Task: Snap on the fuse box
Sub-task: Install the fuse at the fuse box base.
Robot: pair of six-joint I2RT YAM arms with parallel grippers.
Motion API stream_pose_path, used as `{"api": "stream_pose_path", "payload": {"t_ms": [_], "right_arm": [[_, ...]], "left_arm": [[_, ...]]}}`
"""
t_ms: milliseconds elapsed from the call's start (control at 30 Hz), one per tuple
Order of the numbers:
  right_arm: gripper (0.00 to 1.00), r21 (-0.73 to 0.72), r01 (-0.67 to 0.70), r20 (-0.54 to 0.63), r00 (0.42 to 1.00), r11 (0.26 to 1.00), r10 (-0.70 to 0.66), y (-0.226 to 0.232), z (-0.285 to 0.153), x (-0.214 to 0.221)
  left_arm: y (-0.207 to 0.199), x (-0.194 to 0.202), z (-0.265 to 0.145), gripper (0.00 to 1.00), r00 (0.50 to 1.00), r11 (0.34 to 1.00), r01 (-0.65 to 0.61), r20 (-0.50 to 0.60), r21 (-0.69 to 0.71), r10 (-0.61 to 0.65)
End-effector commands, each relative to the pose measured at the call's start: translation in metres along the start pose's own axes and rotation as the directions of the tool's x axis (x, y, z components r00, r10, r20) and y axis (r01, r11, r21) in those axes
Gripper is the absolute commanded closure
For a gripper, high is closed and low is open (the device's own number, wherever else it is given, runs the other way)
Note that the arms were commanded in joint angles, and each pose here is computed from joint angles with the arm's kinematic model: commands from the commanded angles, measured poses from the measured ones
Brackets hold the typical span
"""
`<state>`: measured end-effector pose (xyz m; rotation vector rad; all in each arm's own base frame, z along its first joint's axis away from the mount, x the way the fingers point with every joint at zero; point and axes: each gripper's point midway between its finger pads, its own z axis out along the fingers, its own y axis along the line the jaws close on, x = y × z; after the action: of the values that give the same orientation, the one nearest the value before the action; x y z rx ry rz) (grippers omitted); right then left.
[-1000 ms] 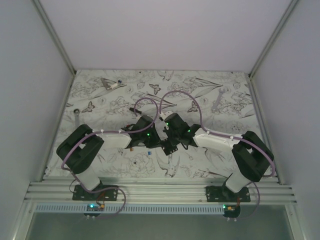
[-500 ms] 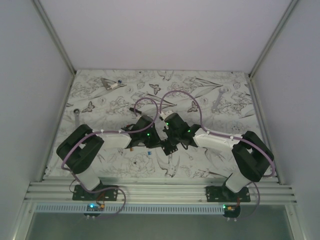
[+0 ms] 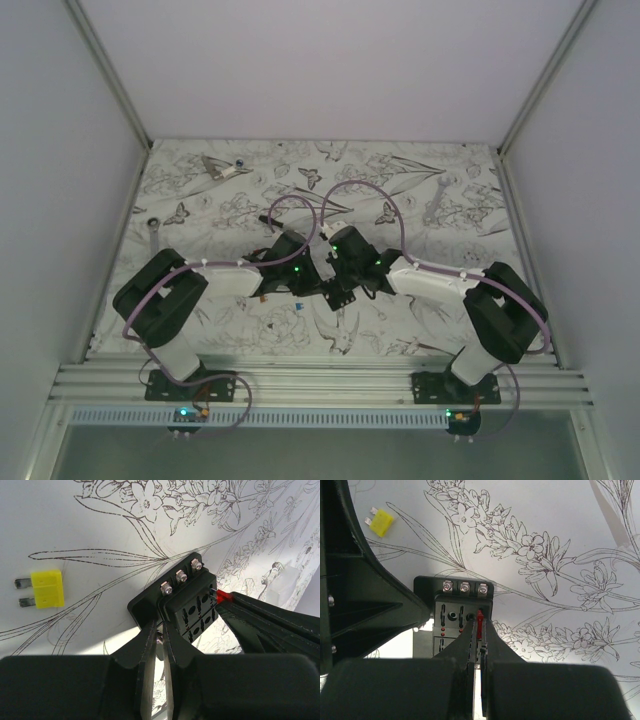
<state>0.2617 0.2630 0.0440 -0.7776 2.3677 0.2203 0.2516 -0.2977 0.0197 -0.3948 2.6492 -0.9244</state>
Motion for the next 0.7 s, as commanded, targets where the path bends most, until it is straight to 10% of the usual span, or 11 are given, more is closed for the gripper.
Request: {"api": "stream_pose_path", "payload": {"t_ms": [0, 667], "right_arm": [[1.0, 0.023, -0.011, 0.006, 1.0, 1.0, 0.011, -0.0025, -0.0019, 0.001], [1.0, 0.029, -0.018, 0.001, 1.0, 0.999, 0.018, -0.0028, 0.0027, 0.0044]], "left_arm": [[0.0184, 0.005, 0.0021, 0.85, 1.0, 0.998, 0.001, -0.02, -0.058, -0.002], [0.0189, 0.0059, 0.0015, 0.86, 1.0, 0.998, 0.0, -0.022, -0.059, -0.002]]}}
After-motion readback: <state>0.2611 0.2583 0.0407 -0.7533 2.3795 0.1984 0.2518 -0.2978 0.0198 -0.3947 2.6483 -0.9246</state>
